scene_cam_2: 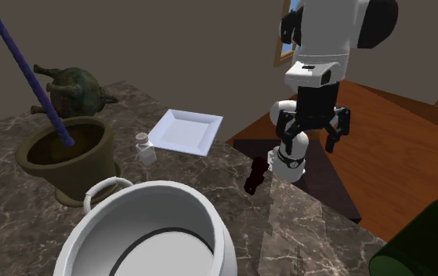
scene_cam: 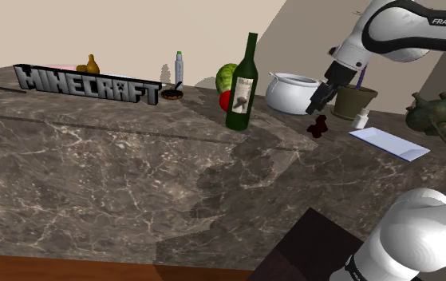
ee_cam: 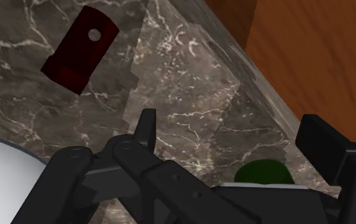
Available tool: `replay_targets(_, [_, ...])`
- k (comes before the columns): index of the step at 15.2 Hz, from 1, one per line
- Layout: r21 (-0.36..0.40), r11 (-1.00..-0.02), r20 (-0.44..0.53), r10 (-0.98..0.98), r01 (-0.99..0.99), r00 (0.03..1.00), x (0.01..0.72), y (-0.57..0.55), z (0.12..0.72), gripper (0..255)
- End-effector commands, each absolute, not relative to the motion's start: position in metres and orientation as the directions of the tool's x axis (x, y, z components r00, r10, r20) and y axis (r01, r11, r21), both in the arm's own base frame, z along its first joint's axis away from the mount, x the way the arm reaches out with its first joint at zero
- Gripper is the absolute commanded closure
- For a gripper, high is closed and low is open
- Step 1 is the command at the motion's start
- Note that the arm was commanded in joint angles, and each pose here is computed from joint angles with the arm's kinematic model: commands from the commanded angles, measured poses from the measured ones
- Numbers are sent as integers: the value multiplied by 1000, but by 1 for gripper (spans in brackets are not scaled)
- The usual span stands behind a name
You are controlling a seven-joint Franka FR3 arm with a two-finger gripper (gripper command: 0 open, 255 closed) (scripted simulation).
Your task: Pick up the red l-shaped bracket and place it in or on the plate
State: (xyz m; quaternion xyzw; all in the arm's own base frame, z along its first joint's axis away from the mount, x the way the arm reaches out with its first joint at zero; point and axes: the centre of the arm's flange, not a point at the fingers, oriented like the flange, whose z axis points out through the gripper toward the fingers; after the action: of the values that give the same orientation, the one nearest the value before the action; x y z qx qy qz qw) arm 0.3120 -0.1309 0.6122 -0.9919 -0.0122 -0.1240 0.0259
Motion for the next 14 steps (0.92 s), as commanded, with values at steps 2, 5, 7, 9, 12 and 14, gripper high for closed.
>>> replay_targets(2, [-42, -999, 262, -9, 2, 965, 306, -167, 605, 0])
replay_targets(5, [-36, -999, 278, -37, -28, 960, 300, -204, 598, 0])
replay_targets(7, [-32, -998, 289, -55, -48, 956, 296, -229, 593, 0])
replay_targets(9, [-31, -998, 293, -63, -57, 954, 295, -240, 586, 0])
replay_targets(12, [-31, -998, 293, -63, -57, 954, 300, -240, 571, 0])
replay_targets(14, [-31, -998, 293, -63, -57, 954, 303, -239, 561, 0])
